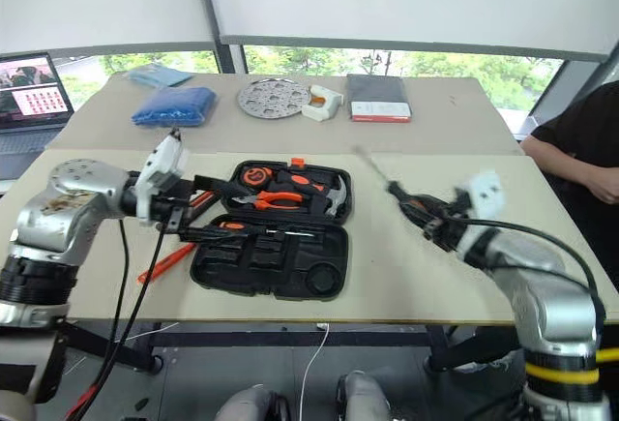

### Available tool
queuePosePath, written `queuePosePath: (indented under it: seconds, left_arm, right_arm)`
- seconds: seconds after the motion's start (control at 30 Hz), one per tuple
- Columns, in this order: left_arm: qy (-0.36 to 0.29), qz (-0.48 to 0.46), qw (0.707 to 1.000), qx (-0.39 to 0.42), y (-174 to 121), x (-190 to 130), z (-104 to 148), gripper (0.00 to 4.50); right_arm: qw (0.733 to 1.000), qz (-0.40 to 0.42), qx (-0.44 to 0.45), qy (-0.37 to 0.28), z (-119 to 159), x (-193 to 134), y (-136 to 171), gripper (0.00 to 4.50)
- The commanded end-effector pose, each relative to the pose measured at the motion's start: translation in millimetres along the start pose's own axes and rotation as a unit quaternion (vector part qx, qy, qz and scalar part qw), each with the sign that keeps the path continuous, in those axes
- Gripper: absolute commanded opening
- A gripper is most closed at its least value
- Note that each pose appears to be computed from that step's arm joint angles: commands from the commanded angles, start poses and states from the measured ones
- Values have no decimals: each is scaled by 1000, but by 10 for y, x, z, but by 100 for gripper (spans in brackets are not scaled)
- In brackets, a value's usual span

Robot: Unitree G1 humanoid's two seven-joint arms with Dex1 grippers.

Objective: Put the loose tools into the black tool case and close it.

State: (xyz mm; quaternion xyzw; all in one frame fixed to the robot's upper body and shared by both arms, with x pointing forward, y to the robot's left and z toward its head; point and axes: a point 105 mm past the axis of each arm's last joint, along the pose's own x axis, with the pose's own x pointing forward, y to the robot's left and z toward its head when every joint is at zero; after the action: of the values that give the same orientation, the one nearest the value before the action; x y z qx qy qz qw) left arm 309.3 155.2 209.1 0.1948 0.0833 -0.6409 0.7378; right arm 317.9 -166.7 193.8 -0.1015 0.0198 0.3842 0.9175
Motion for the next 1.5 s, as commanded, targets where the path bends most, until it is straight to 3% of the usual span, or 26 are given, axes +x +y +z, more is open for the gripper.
queuePosePath:
  seconds: [0.03, 0.13, 0.33, 0.83, 0.9, 1.03, 1.1, 1.27, 1.43, 1.5]
  left_arm:
    - [10, -5, 1000, 18, -49, -123, 55, 450]
    - [31, -21, 999, 15, -130, -188, 7, 450]
    - [55, -19, 998, 13, -206, -281, -70, 450]
    - [49, 9, 999, 18, -170, -285, -45, 450]
    - [48, 11, 999, 19, -155, -274, -32, 450]
    - [46, 12, 999, 22, -136, -262, -18, 450]
    - [46, 12, 999, 22, -130, -258, -17, 450]
    - [46, 13, 999, 23, -120, -246, -25, 450]
    - [45, 17, 999, 23, -100, -242, -31, 450]
    - [46, 19, 999, 23, -93, -240, -39, 450]
  right_arm:
    - [990, 131, -42, 27, 41, 299, 397, 102]
    - [976, 190, -92, 51, 0, 494, 563, 102]
    - [956, 223, -166, 95, -171, 798, 624, 102]
    - [946, 246, -182, 106, -271, 853, 686, 102]
    - [949, 242, -174, 101, -238, 859, 683, 202]
    - [959, 237, -139, 68, -63, 893, 713, 323]
    - [962, 233, -129, 58, -6, 910, 718, 323]
    - [963, 237, -119, 52, 5, 948, 762, 185]
    - [960, 237, -126, 76, -149, 1050, 810, 5]
    - [959, 232, -134, 95, -250, 1106, 821, 2]
